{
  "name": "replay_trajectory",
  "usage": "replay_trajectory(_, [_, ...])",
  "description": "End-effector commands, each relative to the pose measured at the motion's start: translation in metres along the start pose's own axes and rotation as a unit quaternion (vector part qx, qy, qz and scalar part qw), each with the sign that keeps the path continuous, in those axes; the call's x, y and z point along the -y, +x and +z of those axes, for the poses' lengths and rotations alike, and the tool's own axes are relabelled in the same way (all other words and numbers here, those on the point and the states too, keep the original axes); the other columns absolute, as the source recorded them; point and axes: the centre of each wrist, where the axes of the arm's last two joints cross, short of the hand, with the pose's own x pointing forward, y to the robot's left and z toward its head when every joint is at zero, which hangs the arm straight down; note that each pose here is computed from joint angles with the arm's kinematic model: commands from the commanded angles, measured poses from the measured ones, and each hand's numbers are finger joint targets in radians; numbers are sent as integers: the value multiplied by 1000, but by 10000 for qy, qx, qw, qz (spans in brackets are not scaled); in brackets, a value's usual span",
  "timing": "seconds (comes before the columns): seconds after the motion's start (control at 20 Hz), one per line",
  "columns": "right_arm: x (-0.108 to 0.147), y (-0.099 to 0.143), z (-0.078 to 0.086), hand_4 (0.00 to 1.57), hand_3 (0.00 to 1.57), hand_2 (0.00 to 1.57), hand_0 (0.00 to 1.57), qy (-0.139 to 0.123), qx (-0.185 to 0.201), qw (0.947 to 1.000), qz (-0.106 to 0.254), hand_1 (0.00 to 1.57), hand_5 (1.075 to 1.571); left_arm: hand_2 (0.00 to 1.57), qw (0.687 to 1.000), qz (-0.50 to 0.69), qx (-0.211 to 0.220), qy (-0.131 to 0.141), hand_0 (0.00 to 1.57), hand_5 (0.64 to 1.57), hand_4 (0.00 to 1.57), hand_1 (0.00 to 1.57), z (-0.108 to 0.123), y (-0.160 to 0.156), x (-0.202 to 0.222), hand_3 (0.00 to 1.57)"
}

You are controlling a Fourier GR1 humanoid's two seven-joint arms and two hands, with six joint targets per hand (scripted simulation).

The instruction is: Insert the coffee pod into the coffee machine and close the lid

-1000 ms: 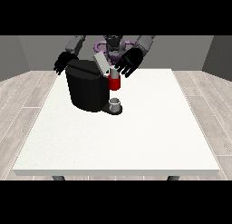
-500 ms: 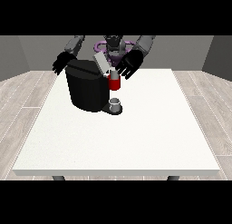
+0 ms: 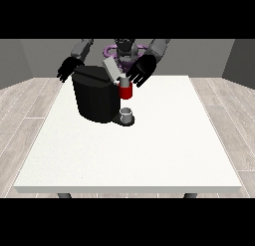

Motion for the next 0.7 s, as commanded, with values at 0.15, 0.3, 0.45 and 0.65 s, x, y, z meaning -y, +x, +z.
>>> replay_trajectory(0.15, [-14, 0, -8, 446, 0, 0, 0, -58, 72, 10000, 35, 0, 1571, 1195, 9999, -119, 110, -26, 1161, 1571, 457, 1161, -10, 30, 6, 1058])
replay_trajectory(0.3, [17, -1, -9, 403, 0, 0, 0, -165, -66, 9998, -95, 0, 1571, 1170, 9998, -92, 126, -137, 1134, 1571, 457, 1134, -2, 7, 17, 999])
replay_trajectory(0.45, [-10, 1, 6, 366, 0, 0, 0, 73, -195, 9997, 100, 0, 1571, 1132, 9997, -255, -43, 41, 1085, 1571, 403, 1085, 2, -5, -8, 956])
replay_trajectory(0.65, [13, -7, -2, 401, 0, 0, 0, -260, 156, 9995, -77, 0, 1571, 1125, 9992, -366, 163, -53, 1058, 1571, 367, 1058, 4, -5, 11, 961])
